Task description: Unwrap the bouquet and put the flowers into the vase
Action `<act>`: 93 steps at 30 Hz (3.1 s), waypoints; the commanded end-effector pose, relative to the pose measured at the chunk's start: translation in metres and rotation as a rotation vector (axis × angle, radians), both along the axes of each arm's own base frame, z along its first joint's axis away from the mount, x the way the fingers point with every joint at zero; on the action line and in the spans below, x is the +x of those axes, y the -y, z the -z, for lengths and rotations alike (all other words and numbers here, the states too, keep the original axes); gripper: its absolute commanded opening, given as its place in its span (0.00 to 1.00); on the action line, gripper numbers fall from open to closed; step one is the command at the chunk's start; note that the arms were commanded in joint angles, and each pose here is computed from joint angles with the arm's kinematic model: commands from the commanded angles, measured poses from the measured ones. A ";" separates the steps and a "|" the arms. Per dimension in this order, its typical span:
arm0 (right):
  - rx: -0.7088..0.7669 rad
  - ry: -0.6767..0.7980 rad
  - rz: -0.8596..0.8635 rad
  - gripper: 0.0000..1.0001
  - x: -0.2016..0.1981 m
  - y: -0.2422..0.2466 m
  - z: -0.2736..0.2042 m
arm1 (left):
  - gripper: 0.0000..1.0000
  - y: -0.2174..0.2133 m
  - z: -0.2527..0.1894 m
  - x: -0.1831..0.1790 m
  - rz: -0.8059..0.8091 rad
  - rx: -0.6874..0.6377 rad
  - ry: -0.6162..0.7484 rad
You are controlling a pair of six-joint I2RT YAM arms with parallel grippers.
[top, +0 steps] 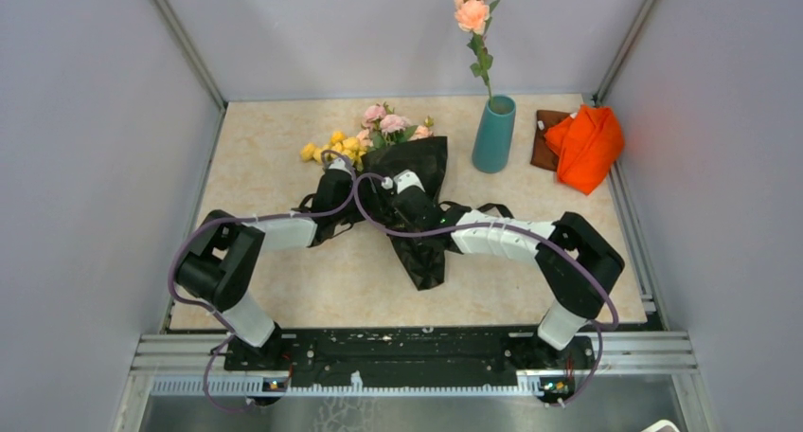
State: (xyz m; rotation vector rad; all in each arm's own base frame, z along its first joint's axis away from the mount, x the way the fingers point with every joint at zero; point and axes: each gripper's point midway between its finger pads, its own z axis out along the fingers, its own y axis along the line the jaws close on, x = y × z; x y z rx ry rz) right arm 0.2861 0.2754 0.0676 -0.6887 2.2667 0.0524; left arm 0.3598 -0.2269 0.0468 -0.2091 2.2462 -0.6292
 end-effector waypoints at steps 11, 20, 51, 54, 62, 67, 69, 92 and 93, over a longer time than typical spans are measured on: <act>0.103 0.177 0.114 0.00 0.025 0.033 -0.095 | 0.93 0.001 -0.003 -0.001 0.011 0.003 0.010; 0.169 0.239 0.319 0.00 0.041 0.129 -0.141 | 0.93 0.000 -0.002 -0.002 0.013 0.006 0.008; 0.245 0.033 0.361 0.03 0.043 0.112 -0.070 | 0.97 -0.010 -0.124 -0.040 0.056 -0.094 0.226; 0.253 0.003 0.331 0.00 0.055 0.090 -0.059 | 0.97 -0.017 -0.113 -0.047 0.037 -0.081 0.212; 0.228 -0.045 0.305 0.00 0.095 0.058 -0.035 | 0.96 -0.035 -0.104 -0.064 0.002 -0.065 0.215; 0.206 -0.084 0.268 0.00 0.108 0.036 -0.011 | 0.97 -0.039 -0.097 -0.068 0.001 -0.045 0.200; 0.195 -0.100 0.253 0.00 0.109 0.026 0.001 | 0.96 -0.039 -0.094 -0.069 0.005 -0.045 0.193; 0.156 -0.047 0.166 0.09 0.085 -0.041 -0.025 | 0.97 -0.043 -0.086 -0.072 0.008 -0.019 0.184; 0.163 -0.040 0.178 0.15 0.085 -0.036 -0.030 | 0.97 -0.043 -0.086 -0.072 0.008 -0.020 0.184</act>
